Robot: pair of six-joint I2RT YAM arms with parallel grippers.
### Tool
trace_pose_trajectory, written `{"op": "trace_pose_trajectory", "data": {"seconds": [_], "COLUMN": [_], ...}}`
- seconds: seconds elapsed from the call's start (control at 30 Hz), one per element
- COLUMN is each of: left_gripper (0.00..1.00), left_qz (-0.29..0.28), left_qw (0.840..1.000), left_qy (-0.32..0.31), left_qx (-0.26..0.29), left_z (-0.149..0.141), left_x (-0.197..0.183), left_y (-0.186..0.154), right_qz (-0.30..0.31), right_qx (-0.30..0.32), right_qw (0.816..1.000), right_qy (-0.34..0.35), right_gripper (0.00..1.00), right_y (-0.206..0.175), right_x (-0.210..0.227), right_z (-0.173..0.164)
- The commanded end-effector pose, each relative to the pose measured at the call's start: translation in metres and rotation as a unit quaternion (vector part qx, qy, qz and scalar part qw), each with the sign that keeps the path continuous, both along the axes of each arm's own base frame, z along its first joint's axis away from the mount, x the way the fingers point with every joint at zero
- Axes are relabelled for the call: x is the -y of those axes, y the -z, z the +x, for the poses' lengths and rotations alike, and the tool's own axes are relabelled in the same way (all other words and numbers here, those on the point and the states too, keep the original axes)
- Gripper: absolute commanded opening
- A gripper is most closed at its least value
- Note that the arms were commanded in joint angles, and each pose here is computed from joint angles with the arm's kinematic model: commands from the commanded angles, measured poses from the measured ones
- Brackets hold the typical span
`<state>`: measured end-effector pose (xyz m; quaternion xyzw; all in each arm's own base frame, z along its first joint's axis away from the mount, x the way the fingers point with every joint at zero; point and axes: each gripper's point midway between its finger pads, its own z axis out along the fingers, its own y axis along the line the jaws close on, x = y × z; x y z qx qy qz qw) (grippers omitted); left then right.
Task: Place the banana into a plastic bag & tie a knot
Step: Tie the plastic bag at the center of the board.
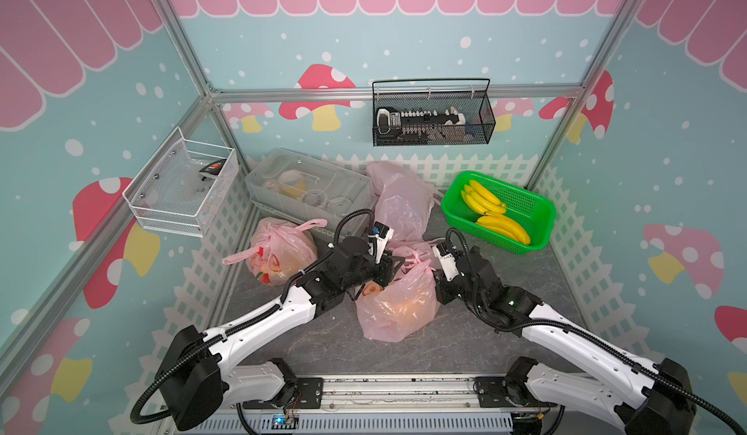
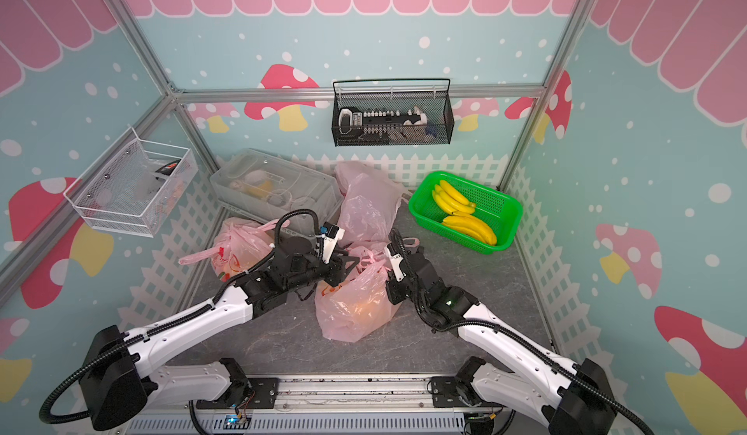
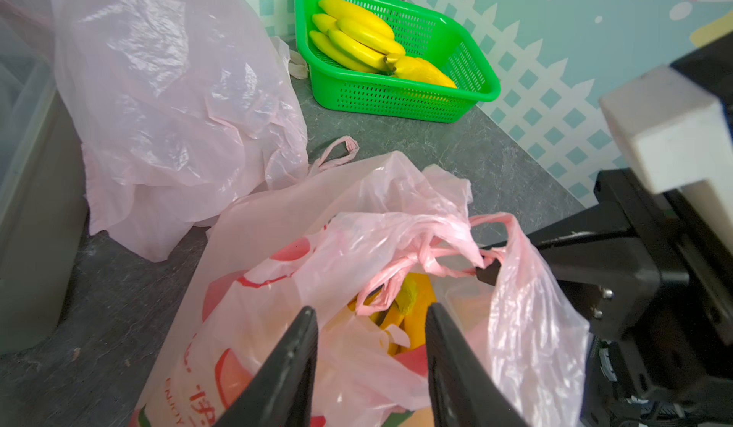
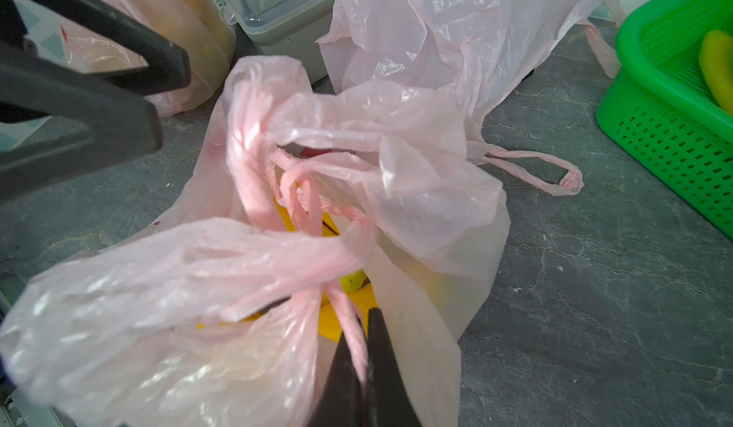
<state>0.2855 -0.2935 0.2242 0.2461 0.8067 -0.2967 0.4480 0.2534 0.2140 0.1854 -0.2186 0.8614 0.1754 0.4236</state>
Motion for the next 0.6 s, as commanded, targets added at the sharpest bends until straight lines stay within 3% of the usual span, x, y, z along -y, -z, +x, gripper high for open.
{"op": "trace_pose_trajectory", "data": {"seconds": [0.0,0.27,0.43,0.57], "left_gripper": [0.43,0.48,0.65,0.73], "left_qz": [0.019,0.031,0.023,0.015], "left_qw": [1.000,0.999,0.998,0.998], "left_qy": [0.022,0.032,0.025,0.014], "left_qx": [0.004,0.020,0.050,0.064], "left_z": [-0.003,-0.013,-0.020,-0.021], "left_x": [0.004,0.010,0.010,0.006], "left_y": [0.001,-0.002,-0.023,-0.037], "right_qz": [0.013,0.004,0.012,0.016], "right_qx": [0.024,0.019,0.024,0.025], "right_qw": [1.000,1.000,1.000,0.999], "right_qy": [-0.008,-0.014,-0.015,-0.016], "right_gripper": [0.00,0.00,0.00,0.00], "right_y": [-0.018,-0.012,-0.017,-0.020], "right_x": [-0.007,-0.009,-0.009,-0.009], "right_z": [0.007,0.007,0.006,0.005]}}
